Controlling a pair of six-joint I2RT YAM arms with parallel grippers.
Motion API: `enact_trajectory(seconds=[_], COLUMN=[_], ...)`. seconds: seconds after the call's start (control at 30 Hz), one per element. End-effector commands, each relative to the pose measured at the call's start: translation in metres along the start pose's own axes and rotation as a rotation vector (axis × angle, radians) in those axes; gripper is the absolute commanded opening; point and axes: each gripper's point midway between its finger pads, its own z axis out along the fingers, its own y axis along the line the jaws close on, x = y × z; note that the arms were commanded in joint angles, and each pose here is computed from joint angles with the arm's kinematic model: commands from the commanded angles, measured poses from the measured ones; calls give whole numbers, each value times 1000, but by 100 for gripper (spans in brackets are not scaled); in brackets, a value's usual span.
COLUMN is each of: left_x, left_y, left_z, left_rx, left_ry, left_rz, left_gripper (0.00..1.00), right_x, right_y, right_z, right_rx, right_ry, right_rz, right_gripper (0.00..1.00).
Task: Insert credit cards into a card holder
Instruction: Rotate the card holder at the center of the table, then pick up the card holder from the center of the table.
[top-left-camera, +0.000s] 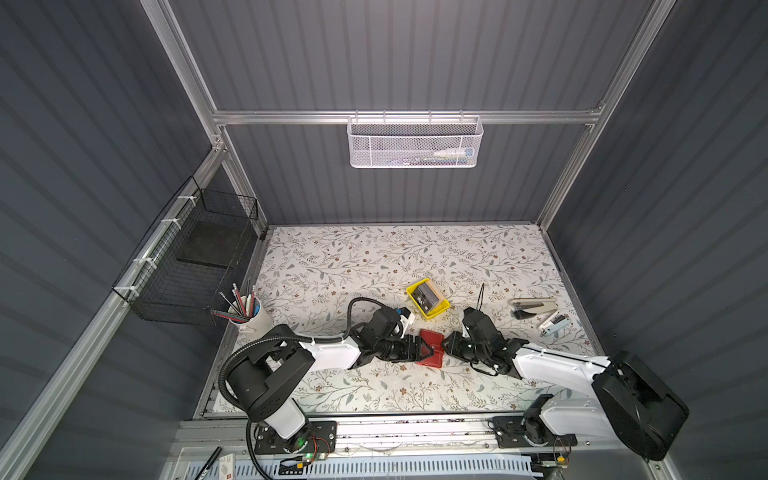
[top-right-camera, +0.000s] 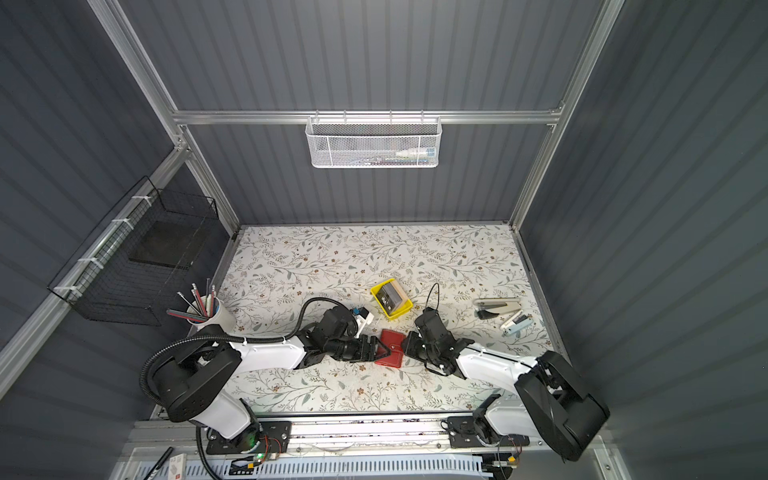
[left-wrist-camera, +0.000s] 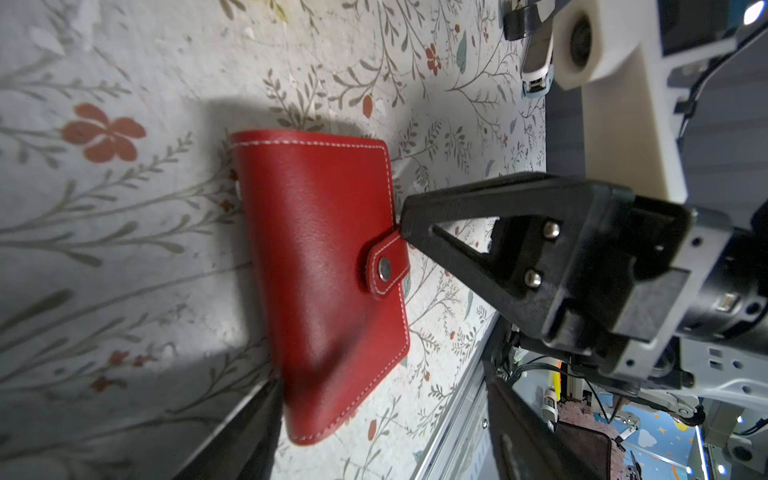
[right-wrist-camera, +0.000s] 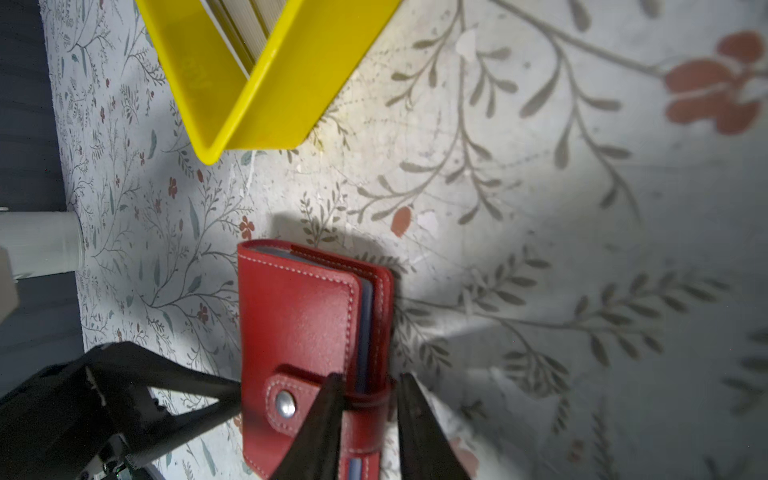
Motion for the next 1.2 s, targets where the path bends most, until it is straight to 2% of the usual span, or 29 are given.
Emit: enact_trajectory(seconds=[0.0,0.17,0.3,0.73,0.93,1.17], left_x=[9,-6,-11,-23,-16,-22], left_y=[7,13,14,18,24,10], left_z=[-9,-17,-12,3,16,21], left_rx=[-39,27,39,58,38,94], left_ry=[5,-42,-34,-27,19,14], left_rz=[-26,-115,-103,-101,-122,-106], left_gripper=[78,77,75,73,73,72], right_x=[-11,-11,-4,17,21,27], right_y=[11,11,4,1,-5,-20], right_z=[2,-8,-16,-9,-5,-1], right_rx=[-3,12,63,25,39,80], right_ry=[-13,-37,-40,2,11,20], right_rz=[-35,-83,-111,-61,-51,-23], right_gripper=[26,27,28,31,31,28])
